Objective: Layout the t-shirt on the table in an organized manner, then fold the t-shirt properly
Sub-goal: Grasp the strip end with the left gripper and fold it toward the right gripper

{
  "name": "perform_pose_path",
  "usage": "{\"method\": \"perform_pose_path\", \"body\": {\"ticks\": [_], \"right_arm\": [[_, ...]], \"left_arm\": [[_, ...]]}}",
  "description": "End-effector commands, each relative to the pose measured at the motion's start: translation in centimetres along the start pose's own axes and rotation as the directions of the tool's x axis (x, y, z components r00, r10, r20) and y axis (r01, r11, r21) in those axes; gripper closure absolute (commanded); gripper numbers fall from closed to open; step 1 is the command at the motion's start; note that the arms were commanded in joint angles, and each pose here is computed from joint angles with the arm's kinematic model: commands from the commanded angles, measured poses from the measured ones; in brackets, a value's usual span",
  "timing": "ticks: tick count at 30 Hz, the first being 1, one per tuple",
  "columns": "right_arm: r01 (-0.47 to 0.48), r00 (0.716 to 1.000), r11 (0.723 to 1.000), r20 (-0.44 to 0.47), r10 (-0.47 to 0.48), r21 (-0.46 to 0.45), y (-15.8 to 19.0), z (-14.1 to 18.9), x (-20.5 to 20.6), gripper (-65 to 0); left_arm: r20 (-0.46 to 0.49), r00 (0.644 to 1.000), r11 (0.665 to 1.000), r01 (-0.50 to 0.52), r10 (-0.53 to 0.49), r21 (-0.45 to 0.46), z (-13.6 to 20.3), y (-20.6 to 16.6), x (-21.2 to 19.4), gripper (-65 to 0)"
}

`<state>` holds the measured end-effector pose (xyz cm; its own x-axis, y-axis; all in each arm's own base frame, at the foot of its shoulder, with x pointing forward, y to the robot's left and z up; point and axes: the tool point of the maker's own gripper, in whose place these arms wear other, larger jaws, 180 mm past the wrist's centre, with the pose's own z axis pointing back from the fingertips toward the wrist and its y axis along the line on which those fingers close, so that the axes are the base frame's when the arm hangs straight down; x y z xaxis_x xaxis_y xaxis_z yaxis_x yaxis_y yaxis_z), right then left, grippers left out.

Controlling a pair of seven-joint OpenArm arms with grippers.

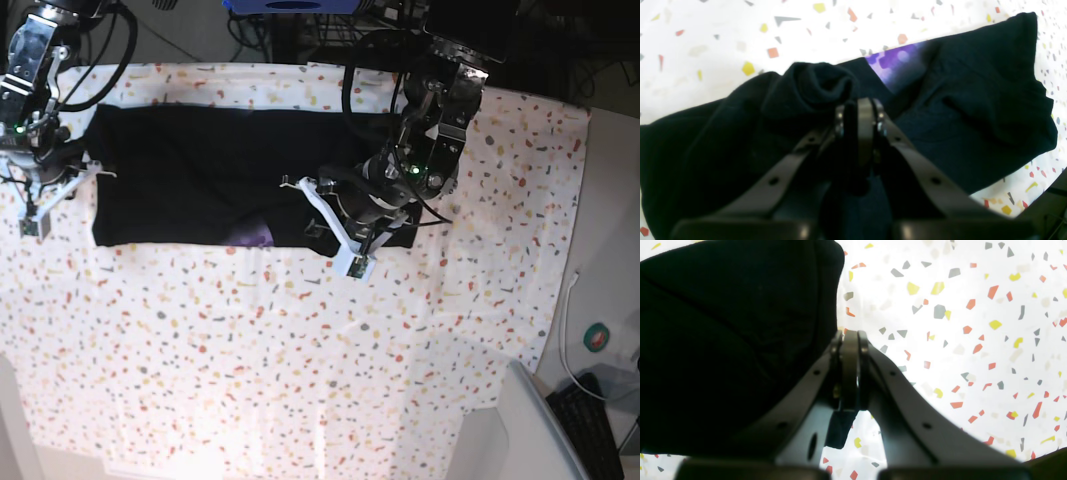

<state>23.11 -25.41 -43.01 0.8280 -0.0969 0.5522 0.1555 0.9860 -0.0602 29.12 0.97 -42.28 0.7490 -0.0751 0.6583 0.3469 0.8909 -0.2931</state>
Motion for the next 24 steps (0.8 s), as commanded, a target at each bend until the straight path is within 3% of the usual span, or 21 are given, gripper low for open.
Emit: {"method": "perform_pose_path", "body": {"ticks": [1,24], "right_arm": [[-0.004,0.999,1.000,0.046,0.004,-0.009,-0.4,0.3,1.4,0.0],[-0.003,0.998,1.000,0.057,0.003,-0.006,-0.3,0.2,2.0,0.0]], "left_arm": [[0.050,0.999,1.000,0.004,-0.003,-0.022,0.1,-0.6,1.6,0.0],[0.029,1.000,1.000,-0.005,0.006,-0.024,0.3,-0.7,0.5,0.0]]}}
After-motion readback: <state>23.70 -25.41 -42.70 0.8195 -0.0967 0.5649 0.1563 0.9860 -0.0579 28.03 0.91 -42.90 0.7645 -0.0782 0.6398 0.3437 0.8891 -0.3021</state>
